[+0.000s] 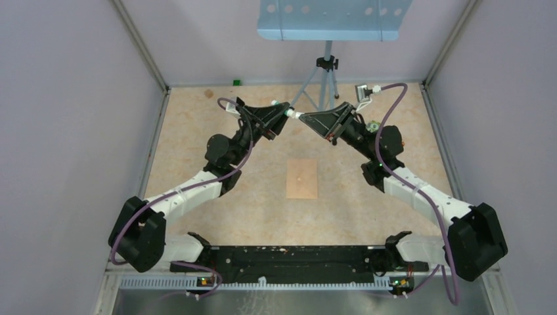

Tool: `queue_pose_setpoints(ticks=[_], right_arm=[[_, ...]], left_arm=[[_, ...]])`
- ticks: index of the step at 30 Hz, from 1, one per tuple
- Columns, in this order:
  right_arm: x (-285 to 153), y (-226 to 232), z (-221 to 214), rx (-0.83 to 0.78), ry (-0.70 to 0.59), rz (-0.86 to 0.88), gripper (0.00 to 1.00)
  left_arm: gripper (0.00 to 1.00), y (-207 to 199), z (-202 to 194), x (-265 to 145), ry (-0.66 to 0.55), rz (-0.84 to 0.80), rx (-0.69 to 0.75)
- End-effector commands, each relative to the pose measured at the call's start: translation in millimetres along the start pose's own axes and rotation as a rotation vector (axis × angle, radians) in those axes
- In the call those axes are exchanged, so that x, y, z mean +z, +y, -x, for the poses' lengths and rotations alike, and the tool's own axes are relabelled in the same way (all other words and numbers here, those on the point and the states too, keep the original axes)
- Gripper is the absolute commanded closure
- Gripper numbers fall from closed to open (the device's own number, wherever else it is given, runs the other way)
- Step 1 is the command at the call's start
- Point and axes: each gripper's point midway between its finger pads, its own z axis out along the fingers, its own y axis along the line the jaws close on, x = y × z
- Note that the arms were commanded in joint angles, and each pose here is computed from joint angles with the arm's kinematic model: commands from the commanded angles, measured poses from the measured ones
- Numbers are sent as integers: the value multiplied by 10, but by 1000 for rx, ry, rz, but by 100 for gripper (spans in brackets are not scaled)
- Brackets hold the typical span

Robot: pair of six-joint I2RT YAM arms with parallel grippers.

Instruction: Place the letter into the envelope and seal it

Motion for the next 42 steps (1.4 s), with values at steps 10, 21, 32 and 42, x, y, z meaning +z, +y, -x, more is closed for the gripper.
queue_pose_setpoints(ticks=[10,21,32,42], right_arm=[[84,416,103,-16,-26,155,100],[90,363,87,-72,-32,83,100],[115,348,75,-154,-29,3,100],[133,298,48,-225,-34,-72,100]], left_arm=[[100,-269,-125,48,44,-94,12],[100,-184,-65,66,-19,30,152],[100,-109,-34,100,-55,133,282],[100,-53,-47,115,-70,173,324]])
